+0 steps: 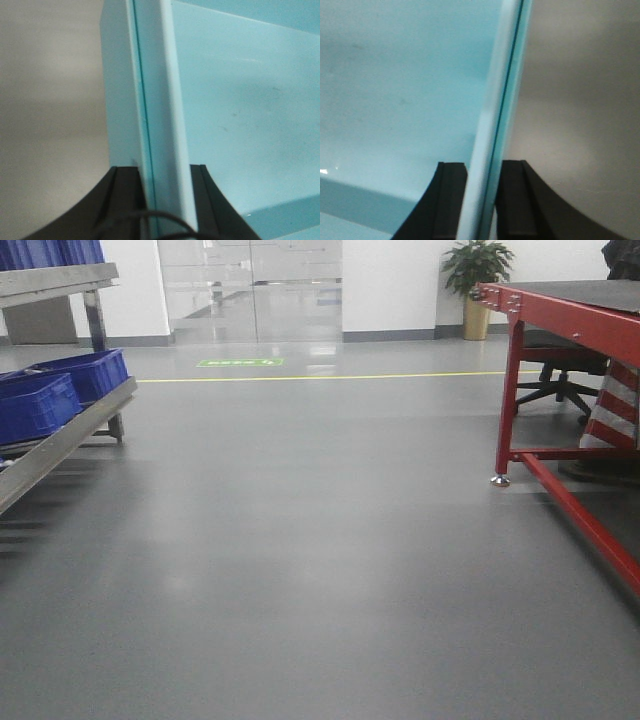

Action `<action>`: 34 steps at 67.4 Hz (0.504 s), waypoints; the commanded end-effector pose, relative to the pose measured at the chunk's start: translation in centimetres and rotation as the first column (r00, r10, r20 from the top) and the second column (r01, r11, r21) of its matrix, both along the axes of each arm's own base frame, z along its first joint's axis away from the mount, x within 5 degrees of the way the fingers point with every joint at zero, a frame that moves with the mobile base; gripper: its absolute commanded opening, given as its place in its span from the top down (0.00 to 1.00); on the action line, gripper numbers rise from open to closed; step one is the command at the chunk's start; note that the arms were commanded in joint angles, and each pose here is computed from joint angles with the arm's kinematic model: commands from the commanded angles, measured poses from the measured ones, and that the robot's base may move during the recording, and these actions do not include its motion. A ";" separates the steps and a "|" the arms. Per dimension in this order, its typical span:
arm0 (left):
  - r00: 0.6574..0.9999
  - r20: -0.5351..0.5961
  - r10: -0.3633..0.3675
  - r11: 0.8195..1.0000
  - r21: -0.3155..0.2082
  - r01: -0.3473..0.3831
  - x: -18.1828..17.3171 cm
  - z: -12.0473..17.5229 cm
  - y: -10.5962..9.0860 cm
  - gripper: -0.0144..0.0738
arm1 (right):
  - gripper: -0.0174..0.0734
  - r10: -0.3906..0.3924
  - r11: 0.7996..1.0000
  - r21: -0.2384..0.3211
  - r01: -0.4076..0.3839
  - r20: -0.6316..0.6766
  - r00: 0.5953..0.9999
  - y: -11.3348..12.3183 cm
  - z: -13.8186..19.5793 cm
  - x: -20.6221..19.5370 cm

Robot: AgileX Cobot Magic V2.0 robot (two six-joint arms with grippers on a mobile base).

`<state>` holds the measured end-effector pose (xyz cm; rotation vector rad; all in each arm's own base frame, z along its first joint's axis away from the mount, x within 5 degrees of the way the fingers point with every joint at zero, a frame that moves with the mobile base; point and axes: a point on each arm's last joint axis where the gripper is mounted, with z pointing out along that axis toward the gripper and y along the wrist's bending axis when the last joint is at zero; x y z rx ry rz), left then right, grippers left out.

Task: Move two blue bins to right shelf middle
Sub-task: 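Turn and drive the base past the red workbench holding the light blue bin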

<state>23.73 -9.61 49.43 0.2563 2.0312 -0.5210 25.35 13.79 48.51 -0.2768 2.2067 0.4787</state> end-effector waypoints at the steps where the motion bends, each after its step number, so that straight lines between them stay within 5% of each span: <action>1: 0.993 0.105 -0.046 0.980 -0.187 0.065 -1.3 2.5 -0.9 0.96 | 0.98 0.038 0.992 0.116 -0.044 0.048 0.998 0.9 1.1 -0.3; 34: 0.993 0.105 -0.046 0.980 -0.187 0.065 -1.3 2.5 -0.9 0.96 | 0.98 0.038 0.992 0.116 -0.044 0.048 0.998 0.9 1.1 -0.3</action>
